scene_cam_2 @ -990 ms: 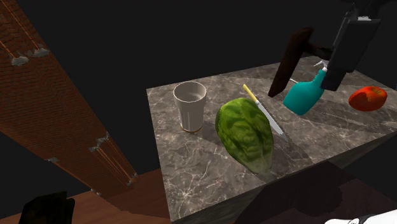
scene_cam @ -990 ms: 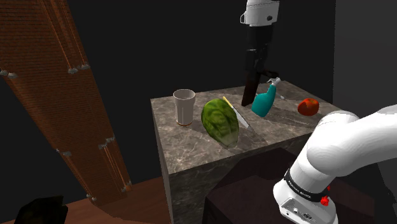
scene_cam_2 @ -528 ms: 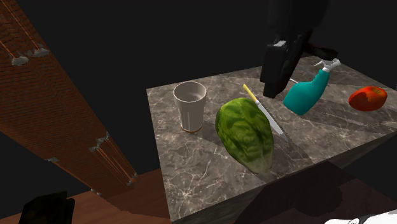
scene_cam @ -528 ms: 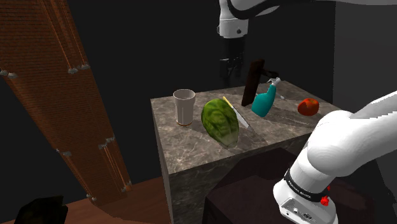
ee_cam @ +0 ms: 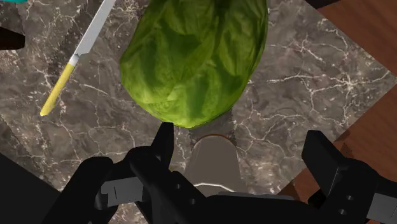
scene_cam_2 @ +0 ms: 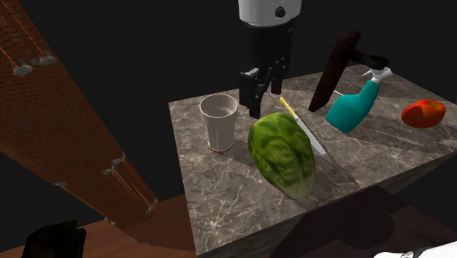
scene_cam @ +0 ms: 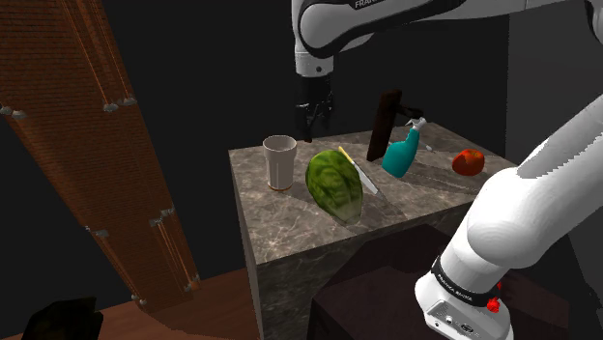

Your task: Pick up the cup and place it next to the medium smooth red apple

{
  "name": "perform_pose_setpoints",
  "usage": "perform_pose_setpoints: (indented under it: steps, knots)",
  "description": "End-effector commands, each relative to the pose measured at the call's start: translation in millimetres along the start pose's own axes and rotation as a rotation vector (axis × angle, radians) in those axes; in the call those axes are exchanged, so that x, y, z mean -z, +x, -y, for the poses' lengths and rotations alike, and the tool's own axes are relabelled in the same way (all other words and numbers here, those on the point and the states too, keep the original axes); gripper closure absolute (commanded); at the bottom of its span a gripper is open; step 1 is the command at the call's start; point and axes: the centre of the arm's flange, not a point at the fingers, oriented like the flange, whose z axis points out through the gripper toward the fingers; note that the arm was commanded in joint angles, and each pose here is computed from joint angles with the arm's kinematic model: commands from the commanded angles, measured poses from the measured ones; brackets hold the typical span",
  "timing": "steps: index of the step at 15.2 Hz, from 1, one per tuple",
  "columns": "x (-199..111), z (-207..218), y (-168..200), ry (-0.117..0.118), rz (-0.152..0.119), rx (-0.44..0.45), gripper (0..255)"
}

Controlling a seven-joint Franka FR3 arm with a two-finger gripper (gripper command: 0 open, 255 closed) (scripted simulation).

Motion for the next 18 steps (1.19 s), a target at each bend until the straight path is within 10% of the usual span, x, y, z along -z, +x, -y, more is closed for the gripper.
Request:
perform_pose_setpoints:
  steps: [1,12,18]
  knots:
    - [-9,6,24,0.000,-0.006,0.000,0]
    - [-56,37,150,-0.004,-0.034,0.002,0]
    - [-88,37,151,-0.004,-0.034,0.002,0]
